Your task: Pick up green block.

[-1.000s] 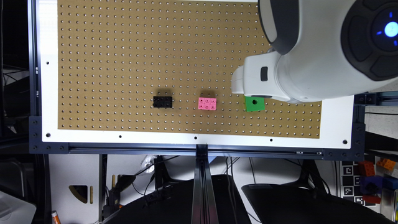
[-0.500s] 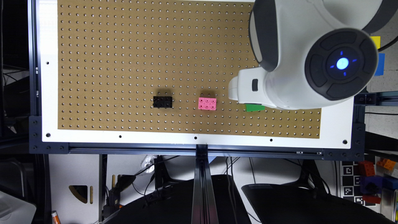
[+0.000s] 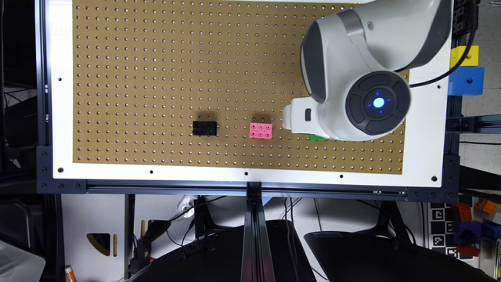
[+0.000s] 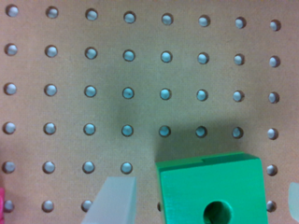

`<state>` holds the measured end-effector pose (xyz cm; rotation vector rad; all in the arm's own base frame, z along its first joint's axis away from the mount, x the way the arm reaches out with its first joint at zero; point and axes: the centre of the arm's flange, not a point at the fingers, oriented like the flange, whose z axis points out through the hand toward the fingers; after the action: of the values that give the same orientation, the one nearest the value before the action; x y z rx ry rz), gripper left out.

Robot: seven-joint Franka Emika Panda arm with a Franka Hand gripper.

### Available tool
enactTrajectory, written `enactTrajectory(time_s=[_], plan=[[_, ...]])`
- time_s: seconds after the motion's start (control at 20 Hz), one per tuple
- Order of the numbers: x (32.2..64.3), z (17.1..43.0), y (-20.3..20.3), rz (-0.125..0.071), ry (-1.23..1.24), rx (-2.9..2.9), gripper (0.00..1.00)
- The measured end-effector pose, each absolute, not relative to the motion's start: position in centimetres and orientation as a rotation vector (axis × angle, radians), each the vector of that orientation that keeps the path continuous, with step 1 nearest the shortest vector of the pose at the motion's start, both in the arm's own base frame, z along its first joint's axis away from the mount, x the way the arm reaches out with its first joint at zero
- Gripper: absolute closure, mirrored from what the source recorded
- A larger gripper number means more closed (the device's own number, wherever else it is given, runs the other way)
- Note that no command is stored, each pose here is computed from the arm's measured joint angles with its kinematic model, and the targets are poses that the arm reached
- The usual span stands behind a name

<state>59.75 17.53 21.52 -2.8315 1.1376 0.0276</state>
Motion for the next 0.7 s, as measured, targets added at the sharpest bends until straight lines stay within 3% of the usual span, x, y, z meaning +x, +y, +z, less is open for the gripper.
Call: enactTrajectory(time_s=[0.4,0.7], plan=[[60.7,22.3,17.8,-0.001,1.132,-2.817,0.0],[62.0,19.0,18.4,0.019,1.127,-2.815,0.0]])
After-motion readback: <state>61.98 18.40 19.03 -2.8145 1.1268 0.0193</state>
